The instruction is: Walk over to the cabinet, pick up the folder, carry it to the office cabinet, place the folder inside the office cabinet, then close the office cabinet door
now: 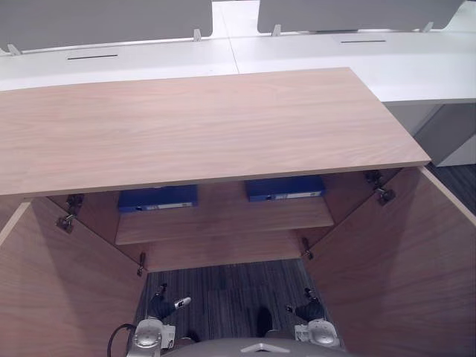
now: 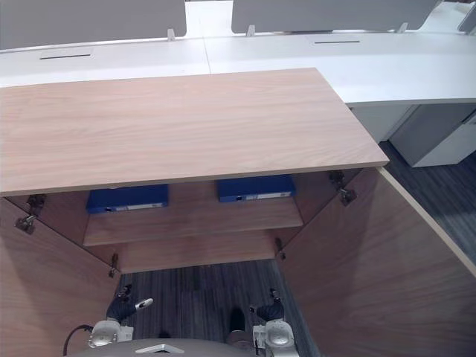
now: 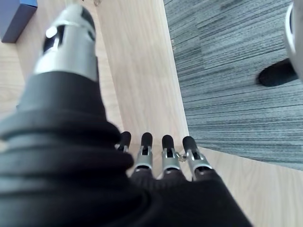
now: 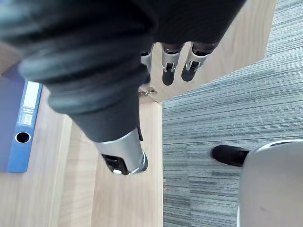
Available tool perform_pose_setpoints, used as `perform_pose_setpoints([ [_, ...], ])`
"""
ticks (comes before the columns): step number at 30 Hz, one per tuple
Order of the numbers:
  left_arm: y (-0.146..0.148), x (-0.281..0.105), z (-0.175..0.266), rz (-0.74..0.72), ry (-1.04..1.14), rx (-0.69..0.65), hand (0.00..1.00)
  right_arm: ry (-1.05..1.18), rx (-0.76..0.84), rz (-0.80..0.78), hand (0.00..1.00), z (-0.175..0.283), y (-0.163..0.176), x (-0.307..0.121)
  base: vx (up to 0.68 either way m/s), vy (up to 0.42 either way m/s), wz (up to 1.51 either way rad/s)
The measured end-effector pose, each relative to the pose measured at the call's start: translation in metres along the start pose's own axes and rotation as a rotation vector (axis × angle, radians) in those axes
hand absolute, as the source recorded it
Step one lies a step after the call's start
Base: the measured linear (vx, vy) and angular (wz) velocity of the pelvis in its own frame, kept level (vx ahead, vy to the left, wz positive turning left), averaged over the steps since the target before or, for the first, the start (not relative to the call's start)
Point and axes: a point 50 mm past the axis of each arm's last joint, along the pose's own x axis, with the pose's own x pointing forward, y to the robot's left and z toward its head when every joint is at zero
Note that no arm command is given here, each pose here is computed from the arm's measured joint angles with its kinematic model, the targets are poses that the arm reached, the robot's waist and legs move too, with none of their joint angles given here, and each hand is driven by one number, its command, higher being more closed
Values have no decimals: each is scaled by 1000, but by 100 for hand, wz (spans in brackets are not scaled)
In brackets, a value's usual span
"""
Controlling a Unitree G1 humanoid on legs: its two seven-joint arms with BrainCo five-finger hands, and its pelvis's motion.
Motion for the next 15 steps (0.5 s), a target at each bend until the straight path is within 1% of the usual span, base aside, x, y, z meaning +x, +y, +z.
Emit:
perform_pose_setpoints([
  [3, -1, 0, -2, -10, 10, 1, 0, 12, 38, -27, 0, -1, -5, 1, -26, -4, -13],
  [5, -1, -1, -3, -10, 18, 1, 0, 17, 81, -52, 0, -1, -10, 2, -42, 2, -39],
  [9, 0, 0, -2, -10, 16, 1, 0, -20, 110, -70, 0, 7, -15, 3, -60, 0, -51],
  [12, 1, 0, -1, -10, 9, 11, 0, -97, 195, -134, 0, 20, -31, -1, -61, 6, -74],
  [15, 2, 1, 0, -10, 5, 23, 0, -178, 319, -242, 0, 29, -59, -7, -13, 2, -71],
])
